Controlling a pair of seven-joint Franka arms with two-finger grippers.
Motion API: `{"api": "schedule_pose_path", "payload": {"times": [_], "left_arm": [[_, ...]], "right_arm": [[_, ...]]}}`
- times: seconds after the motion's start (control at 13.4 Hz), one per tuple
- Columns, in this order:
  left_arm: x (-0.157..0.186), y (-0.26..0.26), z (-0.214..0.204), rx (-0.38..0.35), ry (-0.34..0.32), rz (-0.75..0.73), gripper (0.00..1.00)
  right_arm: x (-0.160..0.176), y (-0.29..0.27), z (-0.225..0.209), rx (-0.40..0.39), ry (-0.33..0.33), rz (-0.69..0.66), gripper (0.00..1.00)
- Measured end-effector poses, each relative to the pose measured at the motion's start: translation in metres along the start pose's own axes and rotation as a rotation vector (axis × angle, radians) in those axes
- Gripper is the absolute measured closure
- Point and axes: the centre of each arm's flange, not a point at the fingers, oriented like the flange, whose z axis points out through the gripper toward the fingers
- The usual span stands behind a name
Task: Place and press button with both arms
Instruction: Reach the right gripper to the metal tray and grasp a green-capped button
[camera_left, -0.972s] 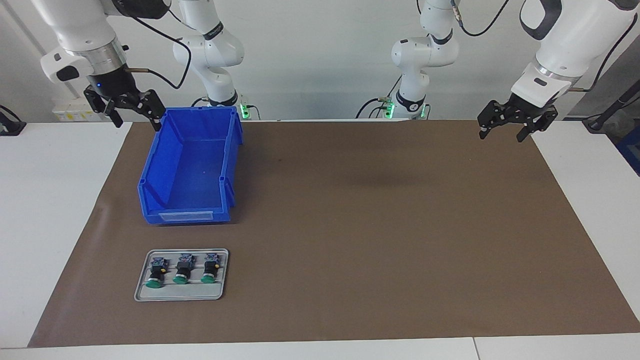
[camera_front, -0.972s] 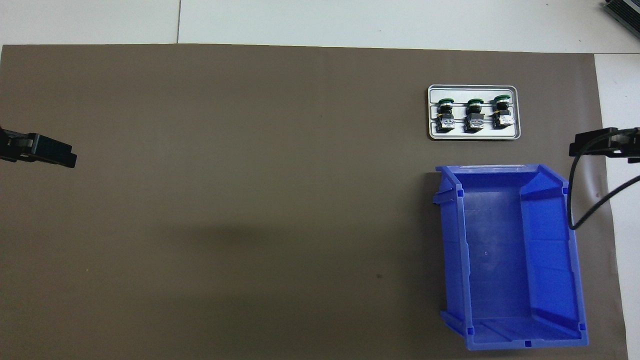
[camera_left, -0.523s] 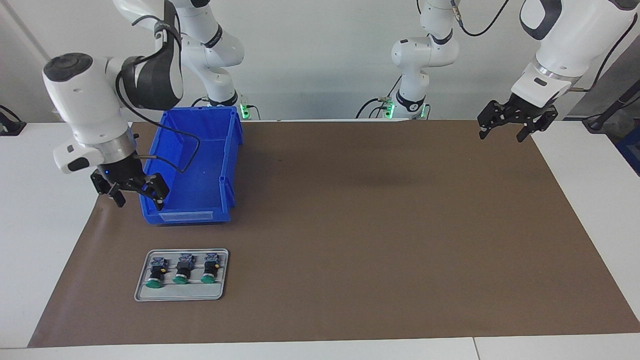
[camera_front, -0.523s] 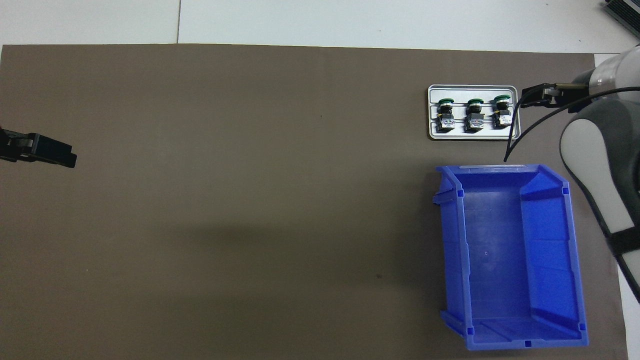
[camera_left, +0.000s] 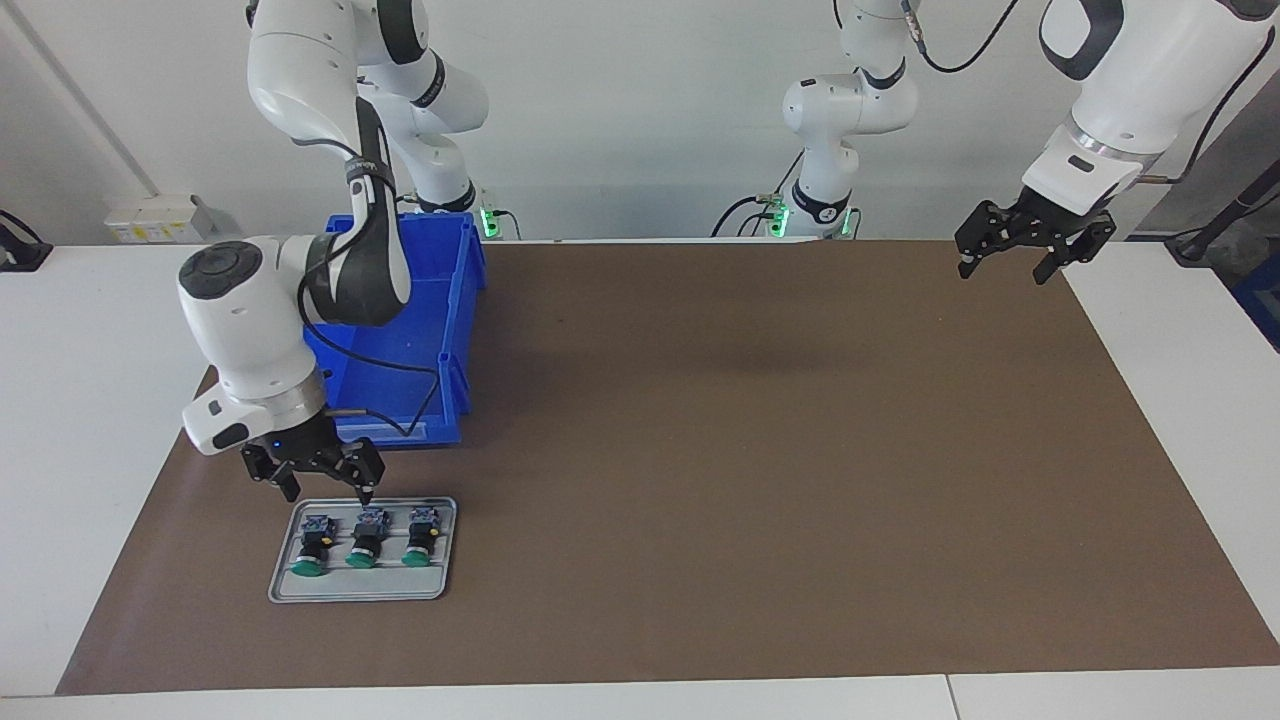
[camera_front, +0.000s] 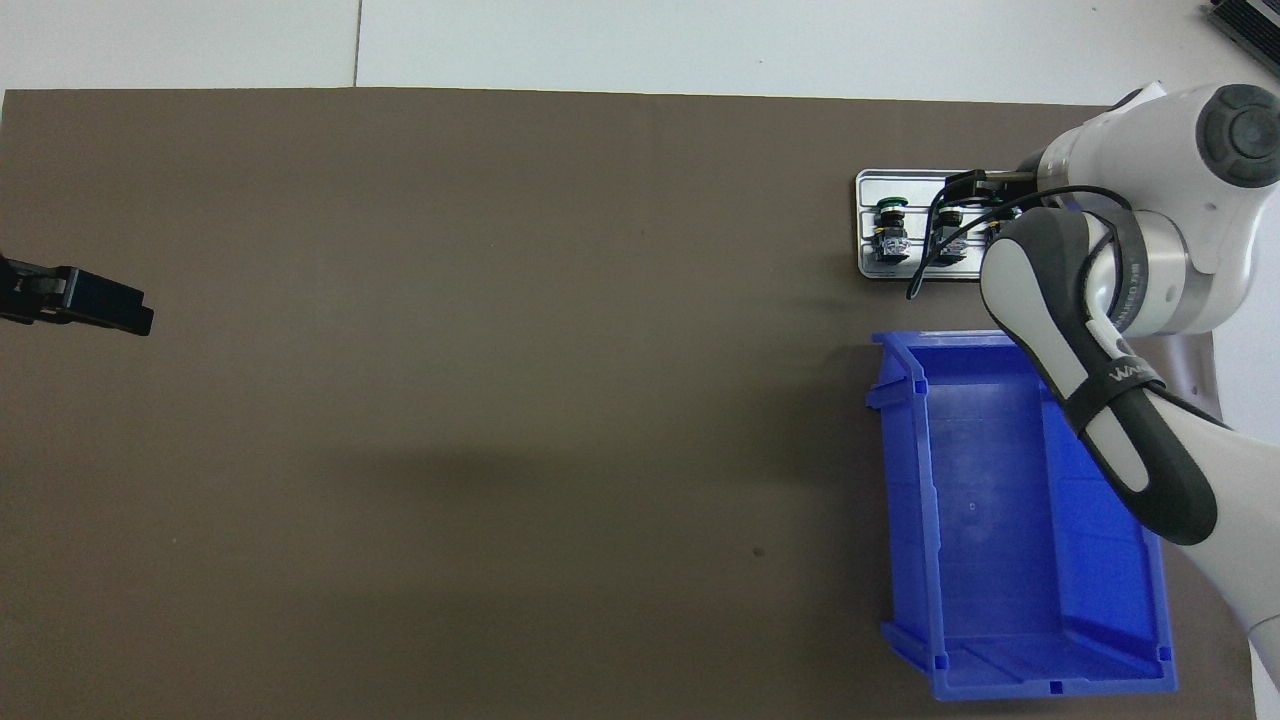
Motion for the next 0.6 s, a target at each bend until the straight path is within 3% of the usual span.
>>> {"api": "schedule_pose_path", "payload": {"times": [0.3, 0.6], "left_arm": [[0.000, 0.000, 0.000, 0.000, 0.000, 0.000, 0.00], [0.000, 0.000, 0.000, 0.000, 0.000, 0.000, 0.00]], "right_arm": [[-0.018, 0.004, 0.049, -0.002, -0.018, -0.038, 0.00], [-0.023, 0.005, 0.066, 0.004, -0.028, -0.036, 0.02]]}}
